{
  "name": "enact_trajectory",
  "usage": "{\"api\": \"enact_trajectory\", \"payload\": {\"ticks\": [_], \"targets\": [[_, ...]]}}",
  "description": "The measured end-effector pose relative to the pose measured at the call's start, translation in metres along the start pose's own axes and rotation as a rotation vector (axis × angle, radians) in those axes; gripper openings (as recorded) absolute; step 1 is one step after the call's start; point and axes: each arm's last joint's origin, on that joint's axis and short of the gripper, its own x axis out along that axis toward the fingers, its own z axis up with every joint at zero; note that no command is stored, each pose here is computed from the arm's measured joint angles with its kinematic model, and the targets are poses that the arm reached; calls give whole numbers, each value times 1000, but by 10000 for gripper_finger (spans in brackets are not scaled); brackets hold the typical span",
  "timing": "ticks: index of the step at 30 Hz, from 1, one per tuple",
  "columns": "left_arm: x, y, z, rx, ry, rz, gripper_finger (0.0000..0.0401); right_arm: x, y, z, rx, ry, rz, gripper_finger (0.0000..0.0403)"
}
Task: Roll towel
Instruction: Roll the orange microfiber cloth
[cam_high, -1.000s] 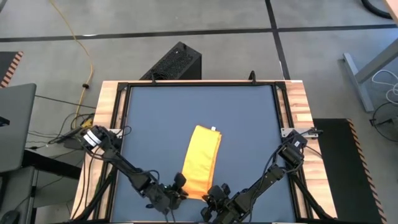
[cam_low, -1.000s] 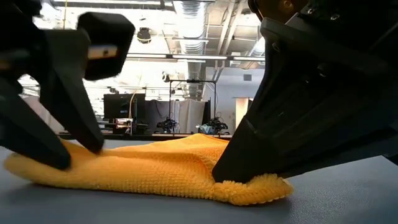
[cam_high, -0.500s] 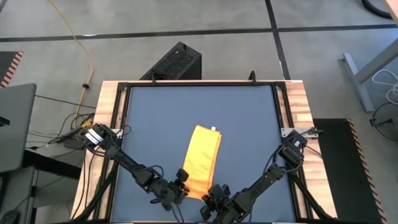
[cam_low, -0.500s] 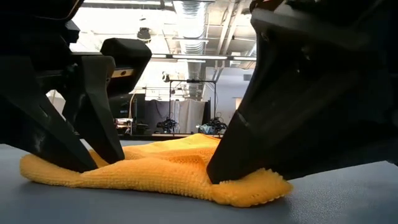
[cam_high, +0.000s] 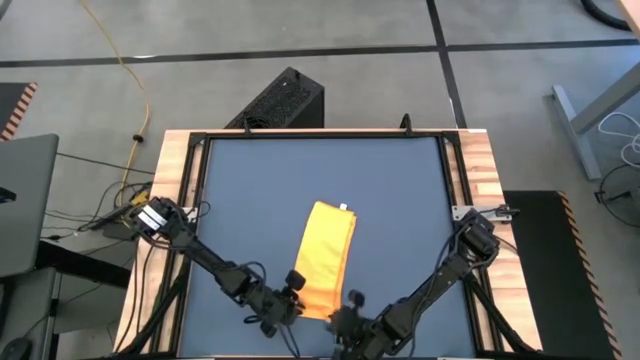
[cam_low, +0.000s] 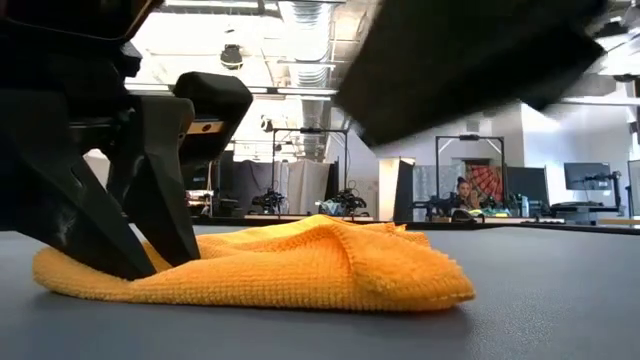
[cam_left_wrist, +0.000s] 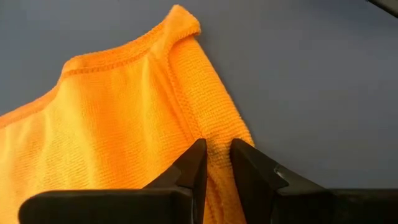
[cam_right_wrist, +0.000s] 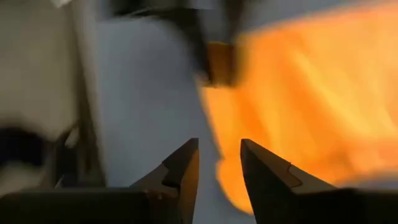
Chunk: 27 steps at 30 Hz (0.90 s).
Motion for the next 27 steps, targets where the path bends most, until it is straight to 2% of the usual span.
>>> {"api": "enact_trajectory", "payload": {"ticks": [2, 4, 5, 7, 20, 23, 27], "targets": [[1, 3, 0, -10, -2, -27, 66, 0, 9, -5, -265, -8, 62, 156], [2, 6, -1, -26, -3, -52, 66, 2, 11, -12, -467, -11, 72, 162], [2, 7, -1, -36, -2, -67, 66, 1, 12, -14, -543, -9, 72, 164], [3, 9, -1, -55, -3, -85, 66, 1, 11, -13, -611, -7, 67, 167], [3, 11, -2, -66, -2, -92, 66, 29, -6, -14, -673, 96, 57, 166], [3, 11, -2, -67, -2, -93, 66, 38, -9, -18, -663, 128, 57, 166], [3, 10, -3, -65, 6, -110, 66, 42, -14, -21, -609, 144, 1, 166]]}}
